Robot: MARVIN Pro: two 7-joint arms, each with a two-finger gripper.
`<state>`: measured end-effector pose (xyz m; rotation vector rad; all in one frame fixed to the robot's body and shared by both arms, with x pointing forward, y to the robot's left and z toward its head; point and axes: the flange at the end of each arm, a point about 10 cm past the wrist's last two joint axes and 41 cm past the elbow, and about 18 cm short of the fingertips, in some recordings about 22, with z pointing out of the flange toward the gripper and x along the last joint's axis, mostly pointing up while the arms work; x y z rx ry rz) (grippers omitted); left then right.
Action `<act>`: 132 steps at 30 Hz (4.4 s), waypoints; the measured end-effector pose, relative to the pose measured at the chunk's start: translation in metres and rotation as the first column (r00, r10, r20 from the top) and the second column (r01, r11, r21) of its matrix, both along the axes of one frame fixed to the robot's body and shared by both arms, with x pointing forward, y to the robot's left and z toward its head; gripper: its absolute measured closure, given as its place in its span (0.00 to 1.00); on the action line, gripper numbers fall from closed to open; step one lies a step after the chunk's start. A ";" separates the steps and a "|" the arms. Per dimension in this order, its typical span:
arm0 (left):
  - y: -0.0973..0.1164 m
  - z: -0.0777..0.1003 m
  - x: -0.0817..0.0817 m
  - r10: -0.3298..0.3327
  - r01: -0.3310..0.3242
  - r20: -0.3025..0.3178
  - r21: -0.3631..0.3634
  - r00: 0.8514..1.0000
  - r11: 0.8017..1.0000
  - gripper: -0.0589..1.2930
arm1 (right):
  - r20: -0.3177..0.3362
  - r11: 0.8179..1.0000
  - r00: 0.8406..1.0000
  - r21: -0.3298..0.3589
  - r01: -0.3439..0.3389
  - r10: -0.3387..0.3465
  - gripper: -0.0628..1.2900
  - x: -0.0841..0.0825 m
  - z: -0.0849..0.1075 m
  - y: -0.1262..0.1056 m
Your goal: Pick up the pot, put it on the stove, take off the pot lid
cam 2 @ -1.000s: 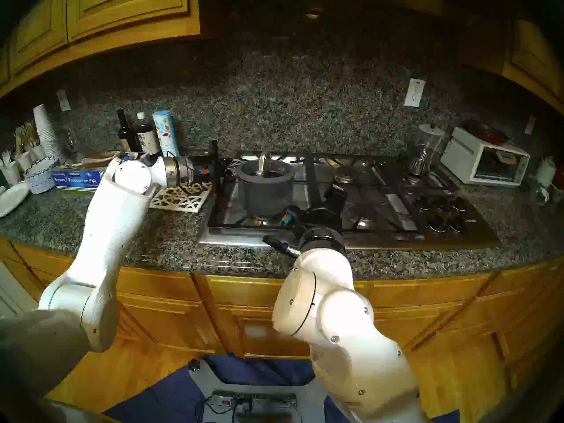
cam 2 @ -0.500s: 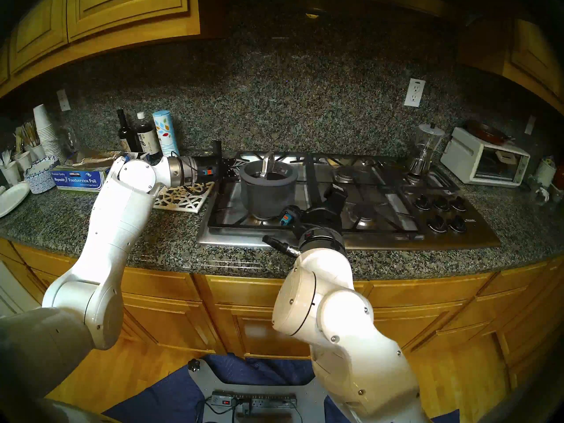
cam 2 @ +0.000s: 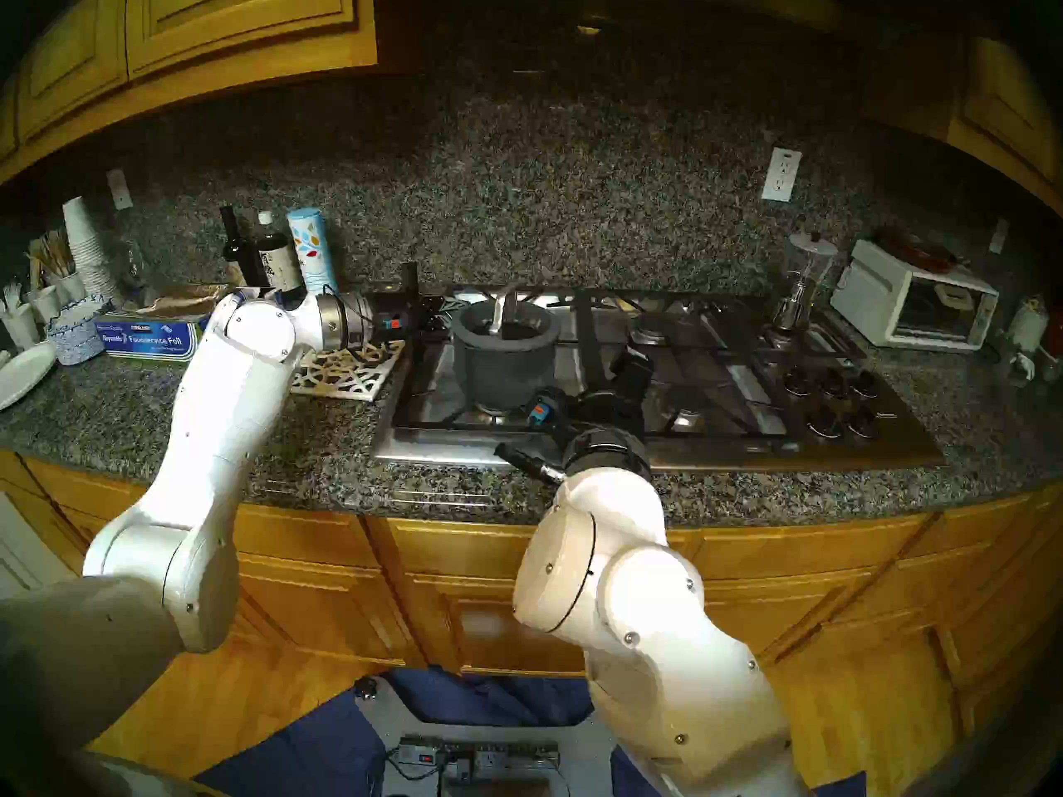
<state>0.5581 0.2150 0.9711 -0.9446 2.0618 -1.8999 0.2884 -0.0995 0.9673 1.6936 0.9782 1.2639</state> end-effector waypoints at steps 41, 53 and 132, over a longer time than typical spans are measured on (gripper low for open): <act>-0.001 -0.028 0.002 -0.002 0.006 0.073 -0.049 0.997 0.999 0.93 | 0.001 1.000 1.000 0.000 -0.001 0.001 0.04 0.000 0.000 0.000; -0.001 -0.028 0.005 0.013 -0.009 0.083 -0.043 0.996 0.999 0.93 | 0.001 1.000 1.000 0.000 -0.001 0.001 0.04 0.000 0.000 0.000; 0.115 0.034 -0.061 0.074 -0.071 0.278 -0.018 0.958 0.997 0.05 | 0.004 1.000 1.000 -0.001 0.000 0.000 0.04 0.000 0.001 0.000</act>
